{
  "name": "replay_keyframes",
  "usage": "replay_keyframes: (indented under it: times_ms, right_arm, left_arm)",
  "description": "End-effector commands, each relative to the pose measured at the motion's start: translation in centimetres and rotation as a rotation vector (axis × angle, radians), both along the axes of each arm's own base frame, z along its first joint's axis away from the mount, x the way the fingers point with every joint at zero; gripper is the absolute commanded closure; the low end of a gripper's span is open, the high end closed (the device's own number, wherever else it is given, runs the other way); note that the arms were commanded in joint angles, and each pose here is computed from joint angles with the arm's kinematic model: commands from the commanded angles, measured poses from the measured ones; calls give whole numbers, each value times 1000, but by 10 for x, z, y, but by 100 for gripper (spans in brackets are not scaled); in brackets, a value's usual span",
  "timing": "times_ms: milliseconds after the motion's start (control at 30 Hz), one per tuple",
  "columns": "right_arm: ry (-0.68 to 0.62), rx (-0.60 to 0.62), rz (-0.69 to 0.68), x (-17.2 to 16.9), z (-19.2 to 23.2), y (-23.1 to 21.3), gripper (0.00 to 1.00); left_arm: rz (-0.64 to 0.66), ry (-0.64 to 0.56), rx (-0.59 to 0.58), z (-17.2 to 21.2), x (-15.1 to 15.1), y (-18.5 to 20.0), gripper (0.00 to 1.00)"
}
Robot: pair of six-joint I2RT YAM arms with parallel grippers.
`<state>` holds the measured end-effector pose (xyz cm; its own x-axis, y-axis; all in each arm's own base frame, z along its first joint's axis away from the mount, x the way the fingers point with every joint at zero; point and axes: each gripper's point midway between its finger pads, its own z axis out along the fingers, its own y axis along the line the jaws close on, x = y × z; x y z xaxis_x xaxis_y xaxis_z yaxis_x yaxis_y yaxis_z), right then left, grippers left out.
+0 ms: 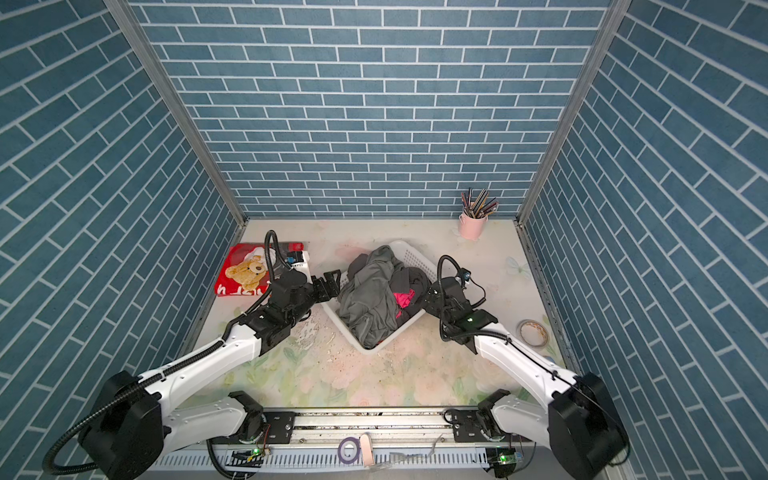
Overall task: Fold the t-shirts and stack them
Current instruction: 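Reach the right gripper toward the white basket while the left arm lifts forward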
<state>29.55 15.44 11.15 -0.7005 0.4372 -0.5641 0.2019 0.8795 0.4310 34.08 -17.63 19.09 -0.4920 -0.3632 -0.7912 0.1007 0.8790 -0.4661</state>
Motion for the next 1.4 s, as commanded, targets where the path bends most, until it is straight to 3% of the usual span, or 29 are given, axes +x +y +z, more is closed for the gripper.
replay_keyframes:
  times_ms: [0, 133, 400, 467, 533, 633, 800, 933, 1033, 1167, 1367]
  right_arm:
    - [21, 53, -35, 5, -4, 16, 27]
    - [31, 17, -23, 9, -11, 17, 44]
    - [-23, -266, -51, 43, -8, -52, 81]
    - [-1, -303, -17, 52, -10, -66, 88]
    - [10, -358, -13, 61, -8, -81, 89]
    - [-1, -472, -11, 75, 5, -101, 82]
    - [0, -544, 5, 84, 56, -100, 48]
    - [-133, -511, 62, 80, 110, -56, 23]
    - [-177, -398, 143, 81, 127, 0, 24]
    - [-118, -285, 289, 86, 109, 85, 24]
    - [35, -276, 428, 88, 59, 159, 22]
  left_arm:
    - [-13, 30, -15, -8, -7, -4, 12]
    - [-15, 43, -2, -13, -9, -4, 12]
    - [-39, 54, -34, -13, -12, -11, 12]
    - [-41, 49, -43, -10, -13, -13, 12]
    - [-44, 43, -49, -8, -14, -14, 12]
    - [-48, 36, -52, -4, -16, -16, 12]
    - [-78, 48, -61, -2, -20, -22, 12]
    - [-104, 79, -57, -6, -25, -24, 12]
    - [-116, 108, -53, -11, -27, -24, 12]
    - [-130, 134, -92, -15, -31, -23, 12]
    - [-103, 141, -187, -25, -38, 4, 12]
